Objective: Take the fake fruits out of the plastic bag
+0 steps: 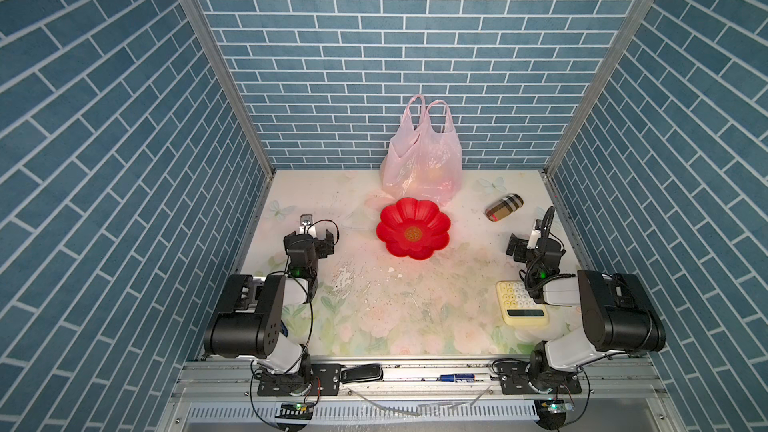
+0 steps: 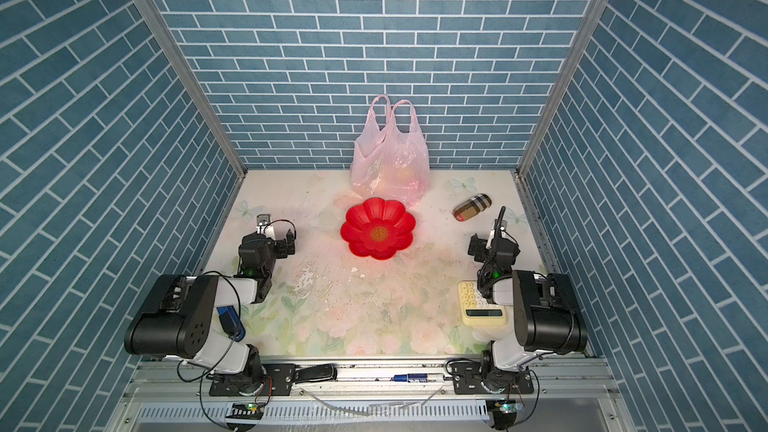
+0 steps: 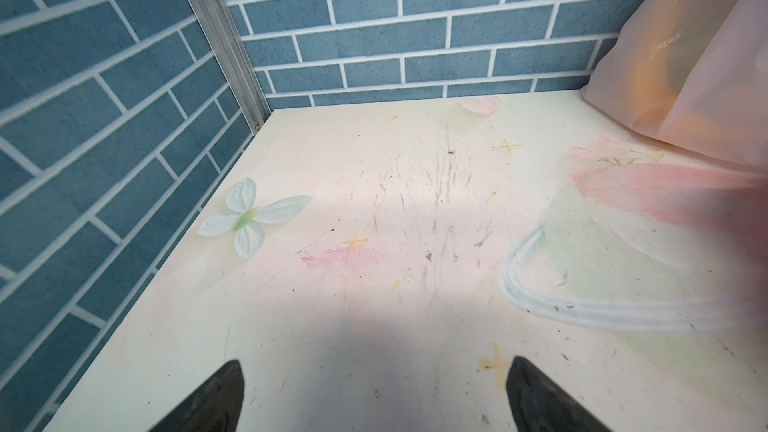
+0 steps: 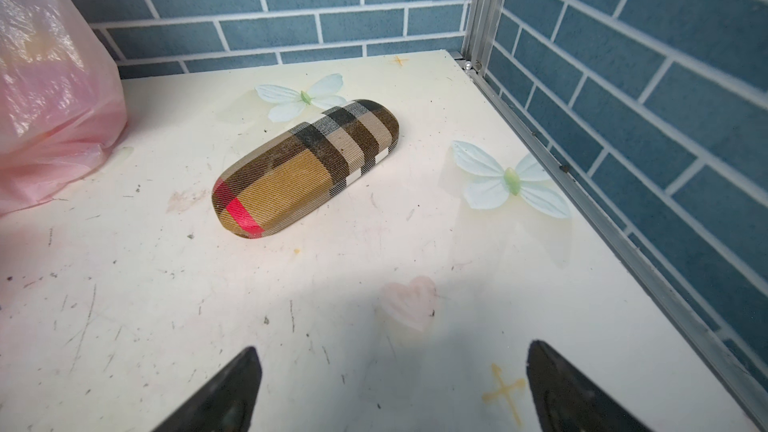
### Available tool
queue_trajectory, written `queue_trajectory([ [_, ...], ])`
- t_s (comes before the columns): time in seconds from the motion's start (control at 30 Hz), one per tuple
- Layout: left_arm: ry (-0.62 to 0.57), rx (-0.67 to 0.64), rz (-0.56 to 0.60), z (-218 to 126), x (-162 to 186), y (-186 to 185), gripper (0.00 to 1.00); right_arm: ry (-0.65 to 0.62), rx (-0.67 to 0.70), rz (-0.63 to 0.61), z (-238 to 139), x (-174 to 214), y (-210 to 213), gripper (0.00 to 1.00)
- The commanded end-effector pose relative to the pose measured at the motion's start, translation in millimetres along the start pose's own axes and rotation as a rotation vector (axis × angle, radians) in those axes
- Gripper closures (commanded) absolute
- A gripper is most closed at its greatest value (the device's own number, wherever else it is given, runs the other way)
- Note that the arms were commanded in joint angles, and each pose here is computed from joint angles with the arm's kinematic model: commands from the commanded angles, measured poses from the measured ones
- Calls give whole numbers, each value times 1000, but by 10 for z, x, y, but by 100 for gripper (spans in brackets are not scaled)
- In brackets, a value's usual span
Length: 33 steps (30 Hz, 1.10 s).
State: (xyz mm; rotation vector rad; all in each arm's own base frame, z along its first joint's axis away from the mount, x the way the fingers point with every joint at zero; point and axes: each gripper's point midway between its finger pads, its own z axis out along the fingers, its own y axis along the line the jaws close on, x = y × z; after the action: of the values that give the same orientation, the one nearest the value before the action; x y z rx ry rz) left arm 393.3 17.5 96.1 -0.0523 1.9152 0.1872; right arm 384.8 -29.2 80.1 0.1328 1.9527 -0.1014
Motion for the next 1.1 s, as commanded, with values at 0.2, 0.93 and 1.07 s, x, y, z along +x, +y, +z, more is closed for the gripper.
queue_trajectory([
  [0.2,2,4,11,-12,10,-12,1,-21,16,-9,36,-111,-29,1],
  [0.93,151,80,-305,-587,-1855,107,1,497,34,310,-415,-591,254,1],
  [1.07,166,232,-321,-705,-2092,-143,0,561,-105,314,-481,-568,719,1],
])
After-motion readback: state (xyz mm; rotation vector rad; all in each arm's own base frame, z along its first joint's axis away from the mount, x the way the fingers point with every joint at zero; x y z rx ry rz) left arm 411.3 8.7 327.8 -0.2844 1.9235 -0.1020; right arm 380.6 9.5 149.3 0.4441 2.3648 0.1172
